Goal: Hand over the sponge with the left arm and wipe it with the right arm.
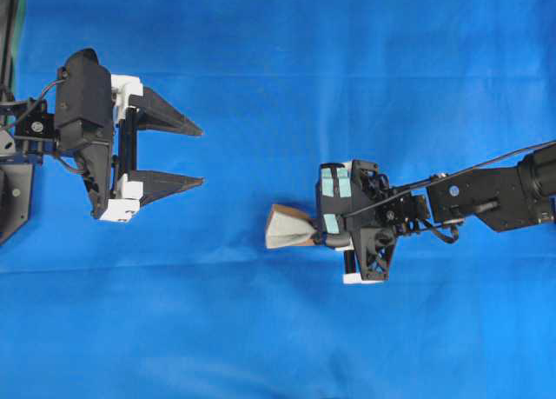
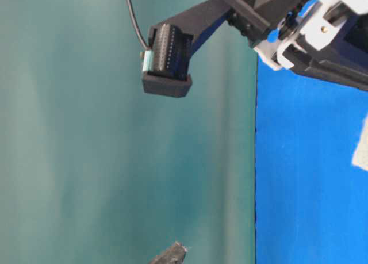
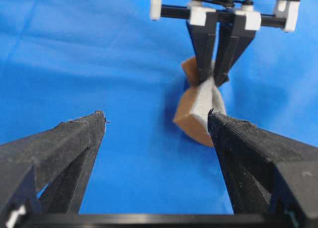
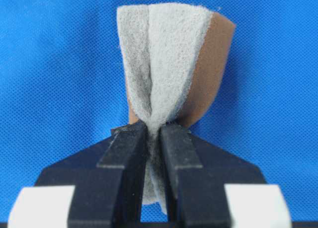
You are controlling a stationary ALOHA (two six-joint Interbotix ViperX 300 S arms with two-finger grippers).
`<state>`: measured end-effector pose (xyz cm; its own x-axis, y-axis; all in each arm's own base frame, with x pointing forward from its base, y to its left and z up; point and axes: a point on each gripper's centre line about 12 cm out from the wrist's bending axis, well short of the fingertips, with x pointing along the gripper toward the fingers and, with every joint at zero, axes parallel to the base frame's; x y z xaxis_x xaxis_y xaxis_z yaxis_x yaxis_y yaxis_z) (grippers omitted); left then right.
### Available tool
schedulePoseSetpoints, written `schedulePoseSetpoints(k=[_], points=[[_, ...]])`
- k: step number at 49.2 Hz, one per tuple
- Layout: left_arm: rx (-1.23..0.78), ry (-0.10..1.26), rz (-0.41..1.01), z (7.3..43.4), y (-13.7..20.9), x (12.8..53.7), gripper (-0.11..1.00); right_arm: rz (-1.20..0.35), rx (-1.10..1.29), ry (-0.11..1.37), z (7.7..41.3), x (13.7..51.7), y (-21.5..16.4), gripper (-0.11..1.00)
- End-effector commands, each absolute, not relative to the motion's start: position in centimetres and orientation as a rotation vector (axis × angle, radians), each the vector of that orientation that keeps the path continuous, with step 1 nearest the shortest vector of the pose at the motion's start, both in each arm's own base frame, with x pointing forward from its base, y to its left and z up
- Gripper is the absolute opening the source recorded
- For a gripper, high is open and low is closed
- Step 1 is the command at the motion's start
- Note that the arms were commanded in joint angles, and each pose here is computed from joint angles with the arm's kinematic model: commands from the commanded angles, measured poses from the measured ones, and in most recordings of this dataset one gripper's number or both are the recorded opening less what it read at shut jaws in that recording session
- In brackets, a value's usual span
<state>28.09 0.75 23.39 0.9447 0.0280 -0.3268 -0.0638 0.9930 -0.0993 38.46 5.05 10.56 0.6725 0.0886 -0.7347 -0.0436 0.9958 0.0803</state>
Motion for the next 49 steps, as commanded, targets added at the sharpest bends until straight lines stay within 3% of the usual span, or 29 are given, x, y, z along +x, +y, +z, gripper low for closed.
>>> schedulePoseSetpoints(k=[1, 22, 49], points=[[-0.108, 0.306, 0.048, 24.0, 0.8, 28.4, 0.80, 0.061, 0.065, 0.789, 11.9, 39.1, 4.4, 0.14], [-0.110, 0.311, 0.049, 23.9, 0.8, 28.4, 0.80, -0.178, 0.073, 0.802, 11.7, 38.4, -7.3, 0.14], [-0.106, 0.313, 0.047, 23.8, 0.8, 28.4, 0.80, -0.147, 0.057, 0.822, 11.5, 38.4, -6.0, 0.14]])
